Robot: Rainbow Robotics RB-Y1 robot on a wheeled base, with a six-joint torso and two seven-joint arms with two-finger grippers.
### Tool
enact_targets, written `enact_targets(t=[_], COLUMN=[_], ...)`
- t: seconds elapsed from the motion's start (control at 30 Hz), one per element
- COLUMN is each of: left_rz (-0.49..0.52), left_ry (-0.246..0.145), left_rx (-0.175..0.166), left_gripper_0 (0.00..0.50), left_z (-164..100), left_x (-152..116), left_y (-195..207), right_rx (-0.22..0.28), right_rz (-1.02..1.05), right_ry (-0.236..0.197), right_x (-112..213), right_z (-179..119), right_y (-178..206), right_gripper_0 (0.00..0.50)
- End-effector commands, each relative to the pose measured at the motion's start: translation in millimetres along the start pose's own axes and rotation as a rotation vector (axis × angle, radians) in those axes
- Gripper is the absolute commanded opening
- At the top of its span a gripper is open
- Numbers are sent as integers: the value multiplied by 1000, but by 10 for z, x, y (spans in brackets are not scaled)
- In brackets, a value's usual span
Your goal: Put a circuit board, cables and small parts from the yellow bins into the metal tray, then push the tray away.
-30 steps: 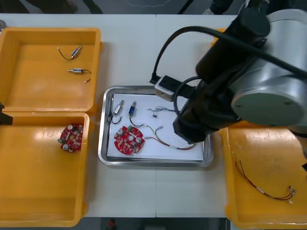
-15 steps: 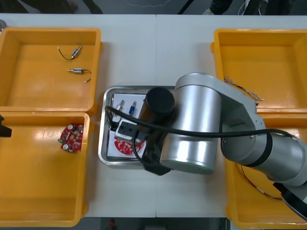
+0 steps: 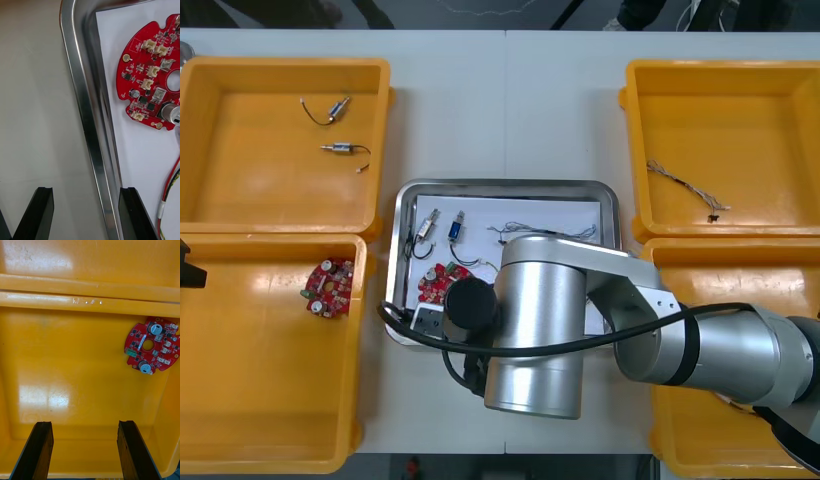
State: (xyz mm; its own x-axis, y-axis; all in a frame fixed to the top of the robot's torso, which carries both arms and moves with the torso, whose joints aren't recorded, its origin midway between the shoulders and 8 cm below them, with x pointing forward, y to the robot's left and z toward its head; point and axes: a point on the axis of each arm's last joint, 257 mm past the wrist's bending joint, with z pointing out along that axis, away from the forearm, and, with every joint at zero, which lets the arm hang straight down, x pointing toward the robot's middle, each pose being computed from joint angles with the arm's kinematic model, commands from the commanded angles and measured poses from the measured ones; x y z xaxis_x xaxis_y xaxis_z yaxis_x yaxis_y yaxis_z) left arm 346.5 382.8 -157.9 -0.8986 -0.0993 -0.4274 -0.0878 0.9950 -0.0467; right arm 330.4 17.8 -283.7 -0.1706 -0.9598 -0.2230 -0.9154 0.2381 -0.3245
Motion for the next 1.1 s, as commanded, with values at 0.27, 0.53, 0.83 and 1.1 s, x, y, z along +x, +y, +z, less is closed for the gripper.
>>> enact_targets(t=[0.27, 0.53, 0.83, 1.1], left_rz=[106, 106, 106, 106], left_ry=[-14, -14, -14, -14], left_rx=[-47, -47, -47, -47], left_gripper_0=[500, 500, 500, 500], left_z=[-132, -132, -132, -132], left_x=[-10, -10, -10, -10], left_y=[137, 137, 137, 137], right_rx=[28, 62, 70, 107], right_rz=[-108, -149, -163, -167], right_ry=[5, 13, 25, 33], right_x=[-31, 33, 107, 158], right_z=[184, 268, 296, 304], right_y=[68, 88, 53, -72], right_gripper_0=[500, 500, 500, 500])
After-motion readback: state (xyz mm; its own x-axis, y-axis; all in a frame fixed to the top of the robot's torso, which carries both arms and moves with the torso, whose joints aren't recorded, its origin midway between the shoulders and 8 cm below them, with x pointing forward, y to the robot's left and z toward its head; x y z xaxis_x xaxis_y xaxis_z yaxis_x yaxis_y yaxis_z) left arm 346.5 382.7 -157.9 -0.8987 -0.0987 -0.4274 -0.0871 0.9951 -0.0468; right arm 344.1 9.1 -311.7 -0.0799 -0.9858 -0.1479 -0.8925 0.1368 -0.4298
